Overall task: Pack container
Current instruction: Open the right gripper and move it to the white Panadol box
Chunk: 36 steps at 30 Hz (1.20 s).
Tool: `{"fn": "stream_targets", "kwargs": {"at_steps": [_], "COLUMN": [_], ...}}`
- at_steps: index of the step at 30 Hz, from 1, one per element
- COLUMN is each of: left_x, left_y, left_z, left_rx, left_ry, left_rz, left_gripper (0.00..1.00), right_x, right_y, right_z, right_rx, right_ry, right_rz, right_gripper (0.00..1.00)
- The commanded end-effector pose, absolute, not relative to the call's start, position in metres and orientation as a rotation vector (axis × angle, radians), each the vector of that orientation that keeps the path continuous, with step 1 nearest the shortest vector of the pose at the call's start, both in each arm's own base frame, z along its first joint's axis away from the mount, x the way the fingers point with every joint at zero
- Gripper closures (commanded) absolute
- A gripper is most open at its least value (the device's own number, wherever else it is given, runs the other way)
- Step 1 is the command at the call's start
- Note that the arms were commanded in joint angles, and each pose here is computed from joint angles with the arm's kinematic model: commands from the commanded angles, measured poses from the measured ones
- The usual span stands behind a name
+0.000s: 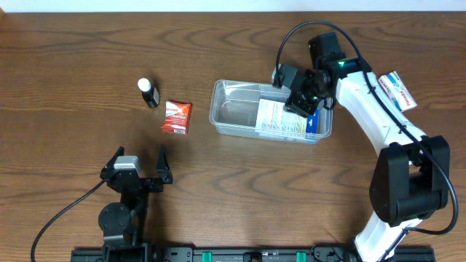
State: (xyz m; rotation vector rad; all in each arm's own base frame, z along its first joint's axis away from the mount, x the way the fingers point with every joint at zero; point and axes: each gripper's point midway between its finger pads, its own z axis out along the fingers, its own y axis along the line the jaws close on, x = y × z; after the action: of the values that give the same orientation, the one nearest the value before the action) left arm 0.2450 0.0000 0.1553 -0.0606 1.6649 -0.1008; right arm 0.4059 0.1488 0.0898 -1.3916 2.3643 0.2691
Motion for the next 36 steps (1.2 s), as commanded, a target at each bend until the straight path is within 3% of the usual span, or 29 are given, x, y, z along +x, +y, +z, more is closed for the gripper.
{"fn": "stream_targets", "kwargs": {"at_steps": [1, 10, 13, 20, 26, 36], "left_x": [0.244, 0.244, 0.244, 0.244, 0.244, 0.244], "left_y": [-0.002, -0.002, -0.002, -0.002, -0.002, -0.002], "left_z": [0.141, 0.141, 0.141, 0.141, 0.141, 0.141], "left_rx": [-0.060, -0.060, -0.060, -0.060, -0.060, -0.060], "left_ry": [1.708, 1.708, 1.708, 1.708, 1.708, 1.708], "left_rz": [-0.119, -0.119, -0.119, -0.119, -0.119, -0.119], "left_gripper": [0.02, 0.02, 0.02, 0.02, 0.02, 0.02], "right_x": [0.422, 0.462, 0.467, 0.466, 0.454, 0.455], "right_y": [0.132, 0.083, 0.064, -0.032, -0.089, -0.078], "right_z": [0.100, 0.169, 0.176, 0.165, 0.158, 0.123], "right_rx": [-1.069, -0.549, -0.434, -0.035, 0.132, 0.125], "right_ry": [2.522, 2.501, 2.499, 2.591, 2.614, 2.584], "right_rz": [0.222, 0.203, 0.210, -0.065, -0.133, 0.103], "right_gripper": [0.45, 0.41, 0.33, 0.22, 0.10, 0.10]}}
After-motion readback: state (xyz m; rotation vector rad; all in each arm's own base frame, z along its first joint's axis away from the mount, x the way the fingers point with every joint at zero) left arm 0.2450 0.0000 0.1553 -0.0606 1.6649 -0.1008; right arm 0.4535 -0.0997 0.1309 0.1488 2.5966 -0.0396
